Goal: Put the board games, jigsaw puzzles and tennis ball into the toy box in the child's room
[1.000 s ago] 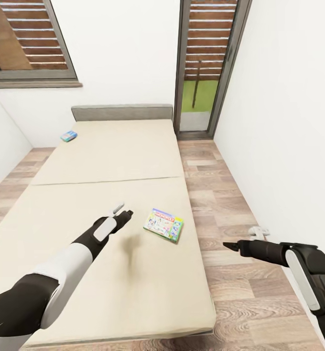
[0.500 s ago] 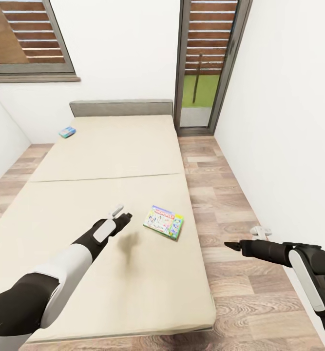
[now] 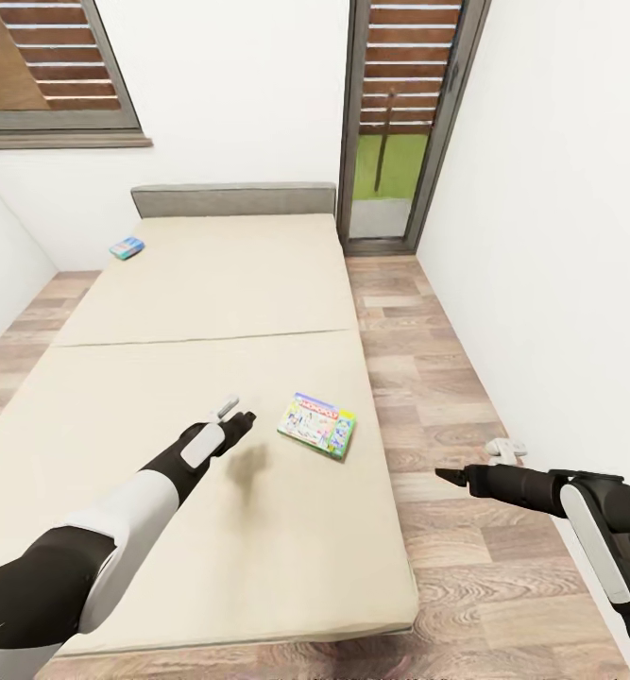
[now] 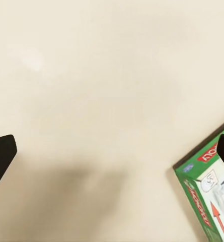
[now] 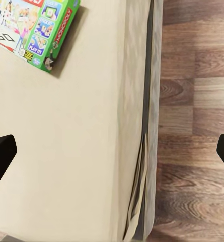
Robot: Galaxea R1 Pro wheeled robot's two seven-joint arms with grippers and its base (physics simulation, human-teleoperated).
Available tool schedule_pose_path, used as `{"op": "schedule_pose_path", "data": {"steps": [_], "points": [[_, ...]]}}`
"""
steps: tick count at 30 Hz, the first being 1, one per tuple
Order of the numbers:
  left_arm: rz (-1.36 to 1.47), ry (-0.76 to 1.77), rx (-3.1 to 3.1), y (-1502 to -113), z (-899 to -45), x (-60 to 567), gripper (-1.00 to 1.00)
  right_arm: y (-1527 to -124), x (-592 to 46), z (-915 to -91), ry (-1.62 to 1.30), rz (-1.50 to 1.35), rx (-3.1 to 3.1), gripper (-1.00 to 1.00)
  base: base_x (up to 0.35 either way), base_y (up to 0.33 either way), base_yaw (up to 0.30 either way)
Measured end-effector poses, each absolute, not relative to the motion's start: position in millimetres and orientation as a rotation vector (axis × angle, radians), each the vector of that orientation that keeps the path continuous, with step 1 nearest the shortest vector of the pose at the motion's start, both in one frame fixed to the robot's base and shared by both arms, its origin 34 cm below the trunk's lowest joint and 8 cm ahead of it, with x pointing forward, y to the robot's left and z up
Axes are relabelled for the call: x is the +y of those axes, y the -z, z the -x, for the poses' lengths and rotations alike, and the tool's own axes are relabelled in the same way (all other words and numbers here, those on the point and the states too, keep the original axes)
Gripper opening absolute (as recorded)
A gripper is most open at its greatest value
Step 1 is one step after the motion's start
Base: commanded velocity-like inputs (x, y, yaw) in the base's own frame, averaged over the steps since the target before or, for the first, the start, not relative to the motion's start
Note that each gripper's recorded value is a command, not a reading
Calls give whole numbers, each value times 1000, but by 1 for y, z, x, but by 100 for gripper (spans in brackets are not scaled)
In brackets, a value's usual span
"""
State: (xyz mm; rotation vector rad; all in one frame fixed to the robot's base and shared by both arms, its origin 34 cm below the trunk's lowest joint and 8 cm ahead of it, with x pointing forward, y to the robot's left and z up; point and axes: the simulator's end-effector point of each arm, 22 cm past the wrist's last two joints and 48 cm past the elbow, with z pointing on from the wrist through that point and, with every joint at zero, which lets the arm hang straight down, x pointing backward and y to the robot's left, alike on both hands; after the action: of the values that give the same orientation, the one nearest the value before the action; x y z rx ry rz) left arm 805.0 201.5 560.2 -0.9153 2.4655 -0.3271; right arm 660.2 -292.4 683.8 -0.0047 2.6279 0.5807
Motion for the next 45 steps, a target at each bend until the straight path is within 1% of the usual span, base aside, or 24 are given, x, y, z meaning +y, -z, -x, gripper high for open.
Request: {"op": "schedule_pose_path", "data": {"steps": [45], "points": [[905,361,2491,-555,-840,194,100,-646,-292,-648,-593,-17,2699,100,0,0,0]]}}
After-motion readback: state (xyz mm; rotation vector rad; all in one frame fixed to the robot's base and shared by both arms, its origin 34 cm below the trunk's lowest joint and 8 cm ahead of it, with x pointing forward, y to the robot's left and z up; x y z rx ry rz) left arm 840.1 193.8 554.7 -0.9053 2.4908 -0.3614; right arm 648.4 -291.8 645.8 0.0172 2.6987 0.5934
